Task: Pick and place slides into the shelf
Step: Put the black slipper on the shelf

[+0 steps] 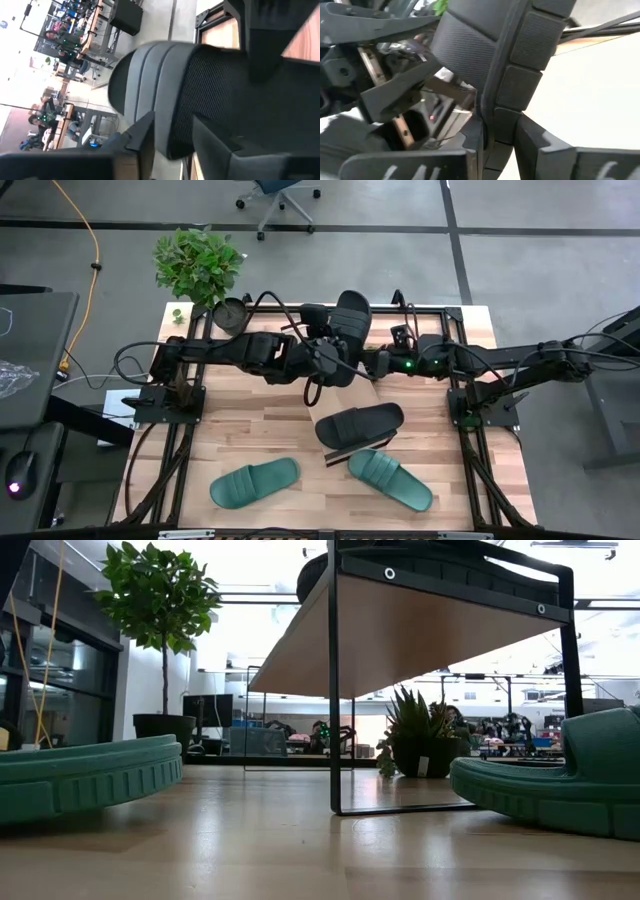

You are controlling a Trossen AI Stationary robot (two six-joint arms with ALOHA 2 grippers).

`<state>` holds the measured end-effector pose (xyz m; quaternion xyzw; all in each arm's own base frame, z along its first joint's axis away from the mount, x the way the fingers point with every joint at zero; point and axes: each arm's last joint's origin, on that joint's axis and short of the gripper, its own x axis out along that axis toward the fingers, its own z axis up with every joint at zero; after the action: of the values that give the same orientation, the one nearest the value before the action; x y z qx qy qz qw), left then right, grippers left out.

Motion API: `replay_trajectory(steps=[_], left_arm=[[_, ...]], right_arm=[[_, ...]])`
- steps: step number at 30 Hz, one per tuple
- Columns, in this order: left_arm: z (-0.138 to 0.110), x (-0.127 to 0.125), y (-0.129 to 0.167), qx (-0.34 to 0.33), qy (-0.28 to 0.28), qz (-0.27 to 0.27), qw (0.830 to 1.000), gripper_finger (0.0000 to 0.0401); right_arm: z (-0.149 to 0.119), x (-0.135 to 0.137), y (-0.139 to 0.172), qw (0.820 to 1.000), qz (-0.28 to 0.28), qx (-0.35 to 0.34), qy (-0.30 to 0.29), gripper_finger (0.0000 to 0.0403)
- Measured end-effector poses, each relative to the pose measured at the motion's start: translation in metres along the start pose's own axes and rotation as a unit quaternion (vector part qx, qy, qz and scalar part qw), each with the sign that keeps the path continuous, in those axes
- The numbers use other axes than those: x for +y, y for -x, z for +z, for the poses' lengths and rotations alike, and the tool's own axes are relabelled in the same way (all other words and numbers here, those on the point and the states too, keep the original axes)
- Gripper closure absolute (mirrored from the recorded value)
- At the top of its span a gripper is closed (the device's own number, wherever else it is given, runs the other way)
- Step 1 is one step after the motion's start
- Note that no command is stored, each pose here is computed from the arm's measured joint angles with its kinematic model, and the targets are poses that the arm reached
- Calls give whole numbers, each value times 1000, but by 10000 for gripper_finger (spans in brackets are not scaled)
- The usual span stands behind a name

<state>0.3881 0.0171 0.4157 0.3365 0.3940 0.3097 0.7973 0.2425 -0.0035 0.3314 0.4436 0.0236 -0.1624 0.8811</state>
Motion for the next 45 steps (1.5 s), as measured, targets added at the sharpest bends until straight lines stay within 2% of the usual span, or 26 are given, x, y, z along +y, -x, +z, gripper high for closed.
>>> replay_trajectory(steps=[8,12,15,18,22,27,29,34,39,41,45], left_arm=[[-2,2,2,9,-26,9,1000,208],[-4,10,8,4,-34,13,999,192],[-9,20,10,-17,-13,-20,1000,191],[-17,37,12,-52,33,-88,994,199],[-29,59,8,-99,69,-186,975,217],[-44,79,-8,-144,114,-303,935,241],[-50,87,-12,-148,144,-323,924,250],[-61,101,-25,-134,202,-339,909,266],[-70,111,-34,-150,249,-408,866,269],[-72,113,-38,-148,265,-424,853,266],[-75,116,-39,-147,283,-434,843,267]], right_arm=[[7,-9,31,998,-64,2,28,354],[10,-12,52,997,-56,46,41,354],[12,-14,66,995,-41,78,44,354],[14,-13,77,993,-12,98,65,354],[14,-9,84,982,52,138,121,355],[12,-8,84,970,81,171,151,355],[9,-9,83,966,83,186,158,355],[4,-11,77,955,92,227,166,355],[0,-11,70,950,92,238,182,355],[-1,-11,68,947,92,240,191,355],[-2,-11,64,944,95,240,207,355]])
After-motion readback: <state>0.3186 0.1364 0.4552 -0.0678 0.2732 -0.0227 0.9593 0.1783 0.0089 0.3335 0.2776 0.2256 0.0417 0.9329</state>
